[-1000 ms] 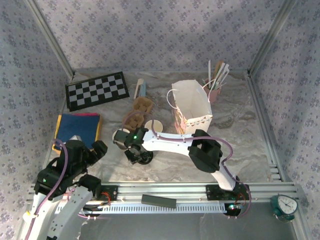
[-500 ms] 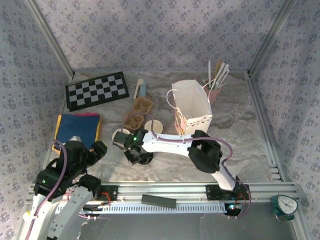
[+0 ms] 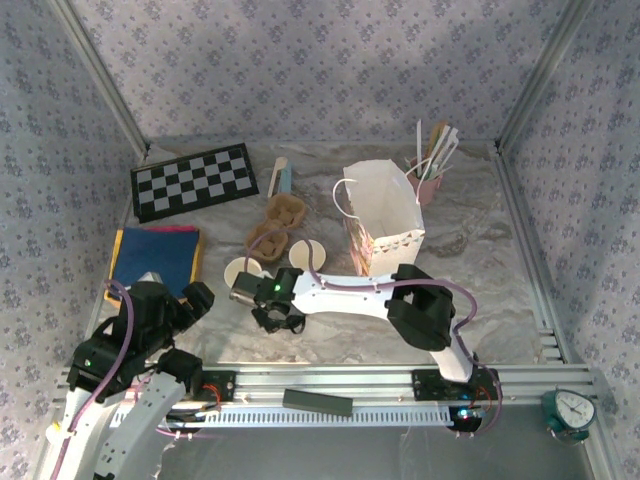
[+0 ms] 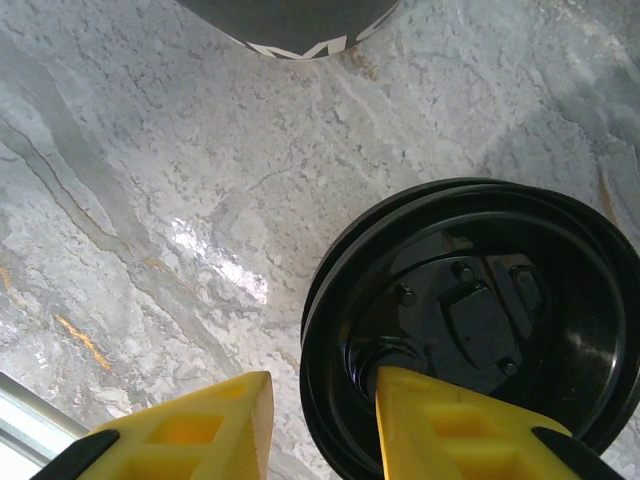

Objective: Pack the takeout coffee

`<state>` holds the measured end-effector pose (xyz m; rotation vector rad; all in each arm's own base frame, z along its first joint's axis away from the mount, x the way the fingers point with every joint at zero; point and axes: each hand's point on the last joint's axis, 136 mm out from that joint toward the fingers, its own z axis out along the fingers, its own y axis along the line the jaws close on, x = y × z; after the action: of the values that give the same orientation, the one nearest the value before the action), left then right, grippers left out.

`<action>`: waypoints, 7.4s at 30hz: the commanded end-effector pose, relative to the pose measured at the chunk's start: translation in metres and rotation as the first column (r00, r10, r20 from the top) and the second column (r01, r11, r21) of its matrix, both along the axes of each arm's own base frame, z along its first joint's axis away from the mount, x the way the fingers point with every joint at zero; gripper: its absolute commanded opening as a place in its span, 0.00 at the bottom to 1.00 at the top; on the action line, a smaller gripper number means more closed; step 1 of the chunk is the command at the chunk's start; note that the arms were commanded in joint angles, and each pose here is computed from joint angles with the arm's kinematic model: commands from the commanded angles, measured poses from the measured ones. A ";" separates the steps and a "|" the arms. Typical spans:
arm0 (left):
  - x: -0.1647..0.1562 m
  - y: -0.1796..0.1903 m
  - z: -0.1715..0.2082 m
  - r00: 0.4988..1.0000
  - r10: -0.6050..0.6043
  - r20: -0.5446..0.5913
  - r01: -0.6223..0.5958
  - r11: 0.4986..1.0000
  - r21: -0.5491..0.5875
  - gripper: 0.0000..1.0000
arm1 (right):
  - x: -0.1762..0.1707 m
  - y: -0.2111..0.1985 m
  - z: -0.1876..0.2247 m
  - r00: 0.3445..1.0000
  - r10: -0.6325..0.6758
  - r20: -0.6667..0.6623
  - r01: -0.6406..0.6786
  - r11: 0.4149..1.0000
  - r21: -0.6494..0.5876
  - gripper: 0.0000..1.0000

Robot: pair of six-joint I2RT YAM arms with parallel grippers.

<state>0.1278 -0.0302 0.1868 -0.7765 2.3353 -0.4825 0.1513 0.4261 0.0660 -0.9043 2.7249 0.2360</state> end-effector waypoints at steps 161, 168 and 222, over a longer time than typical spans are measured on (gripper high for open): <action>0.161 -0.175 0.263 0.807 -0.195 0.558 0.591 0.231 -0.773 0.89 | 0.117 -0.037 0.401 0.905 0.274 0.325 -0.391 0.241 0.888 0.00; 0.164 -0.171 0.257 0.819 -0.180 0.544 0.573 0.238 -0.784 0.85 | 0.115 -0.039 0.404 0.903 0.272 0.332 -0.397 0.236 0.887 0.00; 0.149 -0.168 0.268 0.808 -0.163 0.566 0.589 0.230 -0.775 0.76 | 0.119 -0.029 0.392 0.914 0.274 0.299 -0.368 0.249 0.896 0.00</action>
<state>0.2937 -0.2001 0.4312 -0.5156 1.6995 -2.1713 0.2724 0.3951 0.4581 -0.9570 1.6522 1.6301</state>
